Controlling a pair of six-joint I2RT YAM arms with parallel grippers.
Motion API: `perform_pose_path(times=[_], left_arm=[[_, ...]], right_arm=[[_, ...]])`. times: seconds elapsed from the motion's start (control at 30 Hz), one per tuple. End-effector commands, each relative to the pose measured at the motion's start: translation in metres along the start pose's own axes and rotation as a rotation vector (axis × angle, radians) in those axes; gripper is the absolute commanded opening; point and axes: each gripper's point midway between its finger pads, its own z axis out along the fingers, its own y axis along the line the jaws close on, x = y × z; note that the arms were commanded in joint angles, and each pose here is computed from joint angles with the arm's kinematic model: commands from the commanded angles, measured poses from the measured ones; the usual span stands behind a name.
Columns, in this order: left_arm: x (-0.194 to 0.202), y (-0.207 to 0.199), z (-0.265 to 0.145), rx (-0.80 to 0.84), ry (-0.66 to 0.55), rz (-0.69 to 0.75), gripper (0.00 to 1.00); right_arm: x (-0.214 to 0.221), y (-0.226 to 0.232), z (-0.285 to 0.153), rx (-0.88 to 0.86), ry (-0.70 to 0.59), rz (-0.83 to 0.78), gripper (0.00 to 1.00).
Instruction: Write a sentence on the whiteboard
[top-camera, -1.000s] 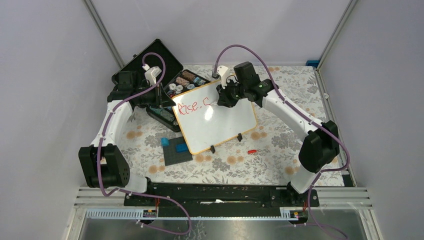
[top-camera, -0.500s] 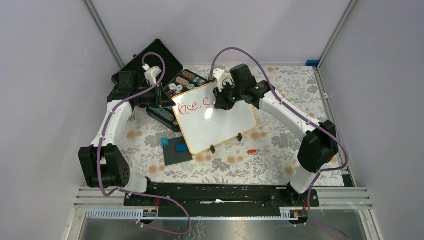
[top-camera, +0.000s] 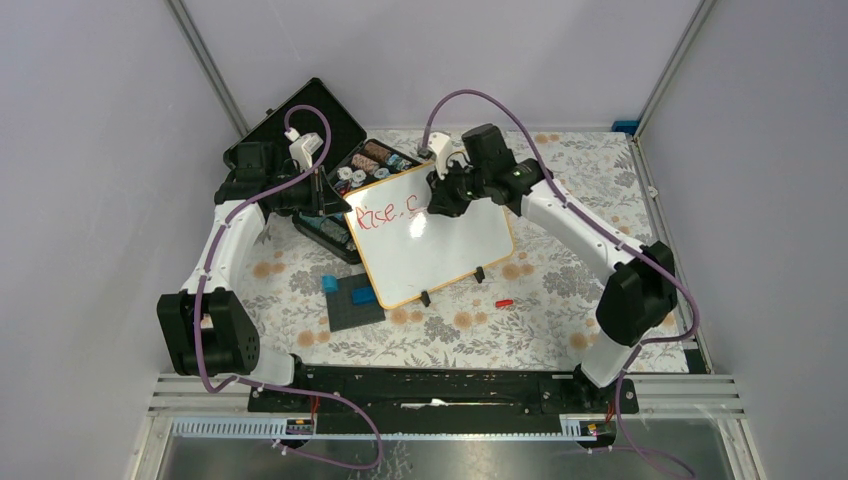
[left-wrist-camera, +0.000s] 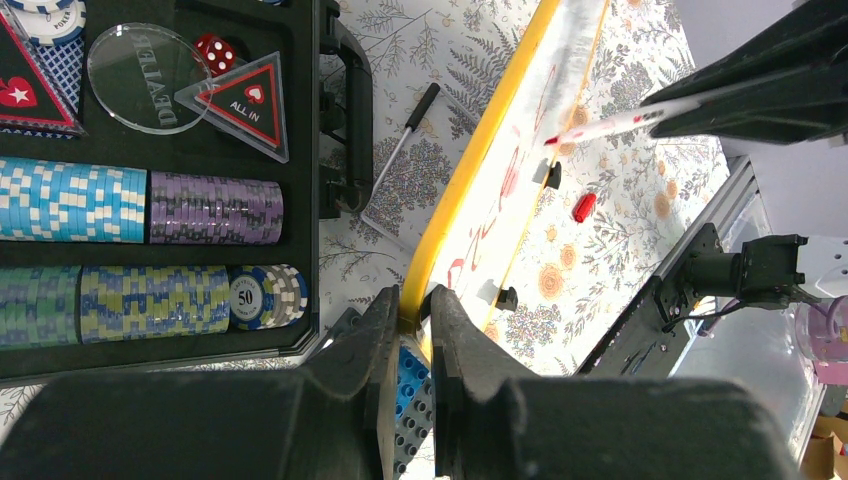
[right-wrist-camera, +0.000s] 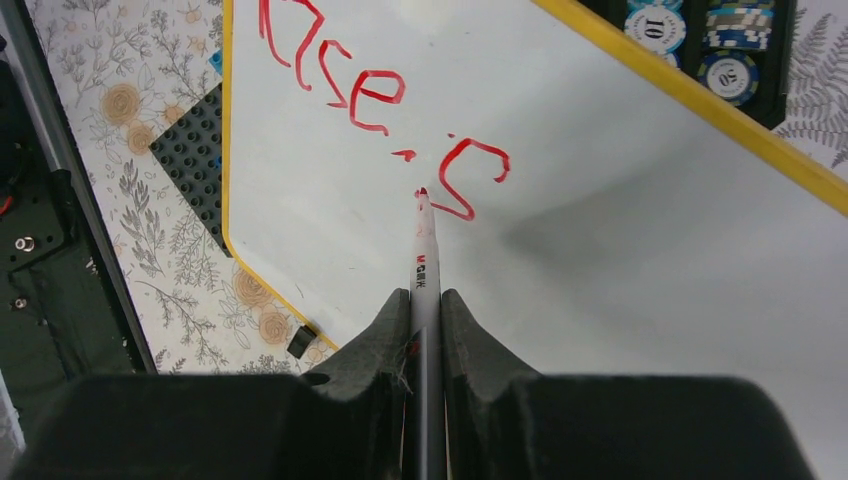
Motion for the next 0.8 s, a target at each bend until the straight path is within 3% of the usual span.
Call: perform_pose_path(times=[0.0,0.77], left_arm=[[-0.009,-0.006,-0.002,-0.008,-0.029,0.072,0.00],[-0.009,-0.007,-0.003,-0.009,-0.031,0.078,0.00]], right_arm=[[-0.047,-0.015,-0.039,0.047,-0.153,-0.030,0.00],[-0.058,-0.047,-0.032,0.123,-0.154,-0.031,0.00]])
